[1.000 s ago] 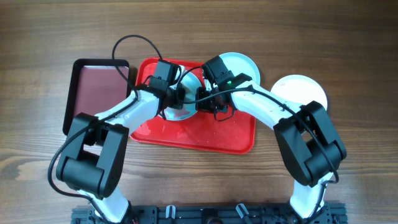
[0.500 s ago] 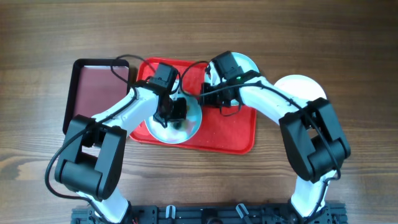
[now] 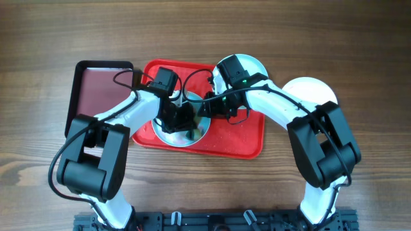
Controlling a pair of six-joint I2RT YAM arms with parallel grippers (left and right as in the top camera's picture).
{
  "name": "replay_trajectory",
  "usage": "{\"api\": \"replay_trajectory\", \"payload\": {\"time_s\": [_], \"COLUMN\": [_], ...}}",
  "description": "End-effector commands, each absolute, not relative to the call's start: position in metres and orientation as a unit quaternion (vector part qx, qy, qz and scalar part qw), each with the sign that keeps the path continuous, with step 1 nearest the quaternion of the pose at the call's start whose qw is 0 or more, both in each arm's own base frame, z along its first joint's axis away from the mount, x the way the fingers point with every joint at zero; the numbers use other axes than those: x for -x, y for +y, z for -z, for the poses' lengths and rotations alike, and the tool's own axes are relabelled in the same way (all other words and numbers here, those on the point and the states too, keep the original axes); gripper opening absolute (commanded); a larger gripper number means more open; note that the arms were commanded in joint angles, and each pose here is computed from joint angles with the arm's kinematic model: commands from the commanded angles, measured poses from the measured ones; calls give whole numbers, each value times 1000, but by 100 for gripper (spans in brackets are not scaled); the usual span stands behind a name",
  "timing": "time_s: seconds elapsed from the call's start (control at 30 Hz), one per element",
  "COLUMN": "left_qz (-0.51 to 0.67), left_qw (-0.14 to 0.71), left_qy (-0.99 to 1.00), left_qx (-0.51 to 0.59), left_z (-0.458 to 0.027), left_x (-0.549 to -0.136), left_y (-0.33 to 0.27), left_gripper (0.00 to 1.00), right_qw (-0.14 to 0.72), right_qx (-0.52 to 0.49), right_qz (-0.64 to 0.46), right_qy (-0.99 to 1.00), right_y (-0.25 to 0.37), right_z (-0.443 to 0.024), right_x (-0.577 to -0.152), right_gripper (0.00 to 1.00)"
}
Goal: Clean dirty plates on tray and stack at the side
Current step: 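Scrub the blue plate with the sponge while right gripper holds rim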
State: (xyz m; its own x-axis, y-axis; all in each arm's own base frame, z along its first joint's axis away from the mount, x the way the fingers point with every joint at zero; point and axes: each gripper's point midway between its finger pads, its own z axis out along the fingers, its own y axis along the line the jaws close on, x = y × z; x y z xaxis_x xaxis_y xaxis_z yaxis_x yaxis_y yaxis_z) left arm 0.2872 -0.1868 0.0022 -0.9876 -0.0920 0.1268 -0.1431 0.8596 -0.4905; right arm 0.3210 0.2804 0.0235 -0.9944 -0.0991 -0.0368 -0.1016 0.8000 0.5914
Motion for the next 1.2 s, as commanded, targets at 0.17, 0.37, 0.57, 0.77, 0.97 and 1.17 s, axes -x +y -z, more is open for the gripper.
{"api": "replay_trajectory", "payload": {"time_s": [0.17, 0.37, 0.57, 0.77, 0.97, 1.17], "left_qz": [-179, -170, -171, -174, -186, -215], "left_qw": [55, 50, 50, 43, 17, -66], "left_qy": [-977, -978, -978, -978, -977, -974], "left_qx": [-104, -113, -113, -111, -105, -39], "left_z": [31, 32, 32, 32, 31, 23], "left_x": [-283, -285, -285, -289, -302, -336], "left_y": [-156, -154, -154, -155, -159, -175], "left_gripper": [4, 4, 4, 4, 4, 4], "right_qw": [84, 81, 37, 24, 10, 7], "right_qx": [42, 10, 11, -10, -21, -16], "right_qz": [-267, -190, -204, -191, -196, -200], "right_qy": [959, 978, 978, 981, 980, 980], "right_y": [260, 232, 257, 261, 265, 266], "right_z": [-52, -37, -9, 5, 13, 13], "right_x": [-354, -349, -331, -326, -323, -322], "right_gripper": [40, 41, 39, 18, 4, 4]}}
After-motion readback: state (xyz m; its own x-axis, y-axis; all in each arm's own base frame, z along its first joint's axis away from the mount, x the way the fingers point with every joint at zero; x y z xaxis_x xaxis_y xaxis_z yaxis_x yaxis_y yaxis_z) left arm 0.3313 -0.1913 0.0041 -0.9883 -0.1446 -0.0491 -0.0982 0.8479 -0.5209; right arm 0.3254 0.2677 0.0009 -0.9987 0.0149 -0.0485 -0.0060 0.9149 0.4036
